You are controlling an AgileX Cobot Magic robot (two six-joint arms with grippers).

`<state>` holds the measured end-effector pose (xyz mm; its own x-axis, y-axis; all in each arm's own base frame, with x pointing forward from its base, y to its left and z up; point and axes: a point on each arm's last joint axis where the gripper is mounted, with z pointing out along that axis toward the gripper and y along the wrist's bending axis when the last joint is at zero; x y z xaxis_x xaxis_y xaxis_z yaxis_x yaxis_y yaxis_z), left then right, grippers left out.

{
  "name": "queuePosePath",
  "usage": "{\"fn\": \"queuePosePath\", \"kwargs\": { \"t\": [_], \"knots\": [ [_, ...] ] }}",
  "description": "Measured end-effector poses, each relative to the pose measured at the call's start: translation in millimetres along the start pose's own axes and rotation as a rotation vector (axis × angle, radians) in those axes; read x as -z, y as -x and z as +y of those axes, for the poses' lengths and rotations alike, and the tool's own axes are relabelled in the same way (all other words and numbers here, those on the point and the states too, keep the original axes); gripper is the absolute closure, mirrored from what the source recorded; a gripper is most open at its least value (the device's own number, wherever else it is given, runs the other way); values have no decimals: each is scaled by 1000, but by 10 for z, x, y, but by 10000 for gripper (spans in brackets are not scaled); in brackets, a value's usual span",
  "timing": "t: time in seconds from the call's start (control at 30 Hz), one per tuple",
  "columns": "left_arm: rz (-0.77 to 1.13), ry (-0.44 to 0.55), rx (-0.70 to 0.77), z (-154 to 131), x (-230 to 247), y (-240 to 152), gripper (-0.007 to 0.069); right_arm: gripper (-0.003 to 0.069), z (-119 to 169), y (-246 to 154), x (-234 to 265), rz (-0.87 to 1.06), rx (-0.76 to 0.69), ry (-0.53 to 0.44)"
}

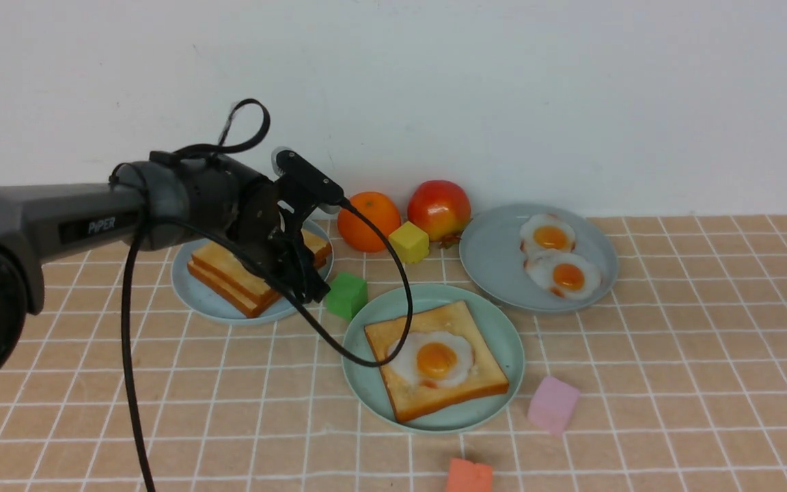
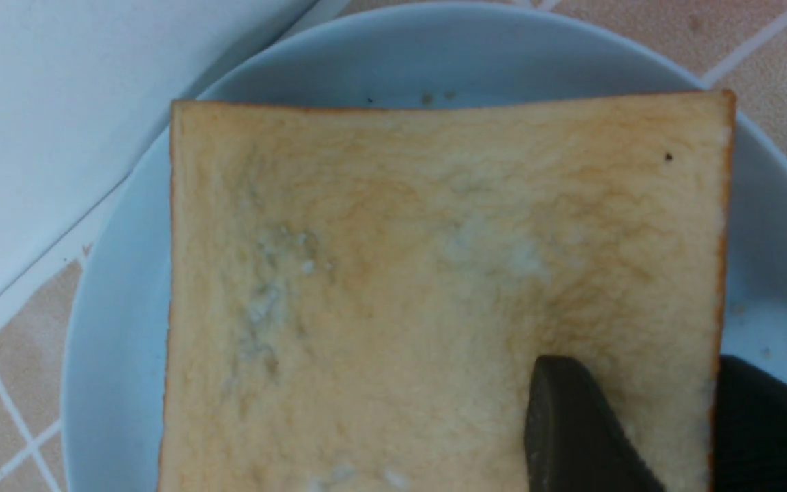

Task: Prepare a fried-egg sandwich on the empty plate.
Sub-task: Use the left arm to grab a slice of bread, then use the left arm to place a slice of bread on the fried egg in the middle

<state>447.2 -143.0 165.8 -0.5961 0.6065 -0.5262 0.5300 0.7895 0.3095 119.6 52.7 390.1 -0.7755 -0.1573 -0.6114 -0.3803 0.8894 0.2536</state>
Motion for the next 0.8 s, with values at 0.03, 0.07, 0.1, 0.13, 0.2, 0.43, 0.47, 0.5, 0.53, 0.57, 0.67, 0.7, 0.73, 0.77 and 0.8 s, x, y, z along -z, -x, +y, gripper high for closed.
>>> {"fn": "queuePosePath", "kwargs": {
  "t": [0.03, 0.07, 0.1, 0.13, 0.2, 0.43, 0.47, 0.5, 0.53, 0.57, 0.67, 0.7, 0.73, 0.77, 0.8],
  "knots": [
    [-2, 2, 8, 11, 35, 13, 389, 615, 1, 0, 0, 0, 0, 1],
    [-4, 5, 15, 24, 79, 28, 392, 614, 3, -1, 0, 1, -1, 3],
    [-8, 9, 20, 42, 142, 47, 401, 613, 3, -1, 0, 1, -1, 4],
    [-6, 9, 20, 41, 142, 46, 401, 613, 3, -1, 0, 1, -1, 4],
    [-33, 21, 42, 105, 376, 132, 457, 611, 3, -1, 0, 1, 11, 4],
    [-61, 12, 95, 151, 921, 263, 476, 604, 9, -8, 8, 0, 42, 7],
    [-52, -1, 93, 99, 973, 262, 476, 603, 13, -13, 18, -4, 45, 7],
    [-52, -3, 93, 89, 1001, 264, 476, 603, 13, -13, 18, -4, 46, 7],
    [-58, -32, 73, -71, 1094, 273, 476, 601, 26, -36, 55, -18, 50, 6],
    [-70, -53, 44, -212, 1146, 292, 476, 601, 34, -50, 81, -27, 54, 5],
    [-120, -127, -77, -722, 1274, 302, 476, 599, 73, -136, 214, -76, 76, -6],
    [-139, -150, -125, -904, 1302, 301, 476, 599, 87, -173, 266, -96, 84, -13],
    [-155, -164, -153, -1011, 1313, 302, 476, 599, 94, -198, 298, -106, 90, -18],
    [-170, -186, -205, -1196, 1325, 284, 476, 598, 109, -251, 364, -129, 102, -29],
    [-176, -199, -245, -1325, 1314, 264, 476, 598, 117, -288, 406, -143, 110, -38]
  ]
}}
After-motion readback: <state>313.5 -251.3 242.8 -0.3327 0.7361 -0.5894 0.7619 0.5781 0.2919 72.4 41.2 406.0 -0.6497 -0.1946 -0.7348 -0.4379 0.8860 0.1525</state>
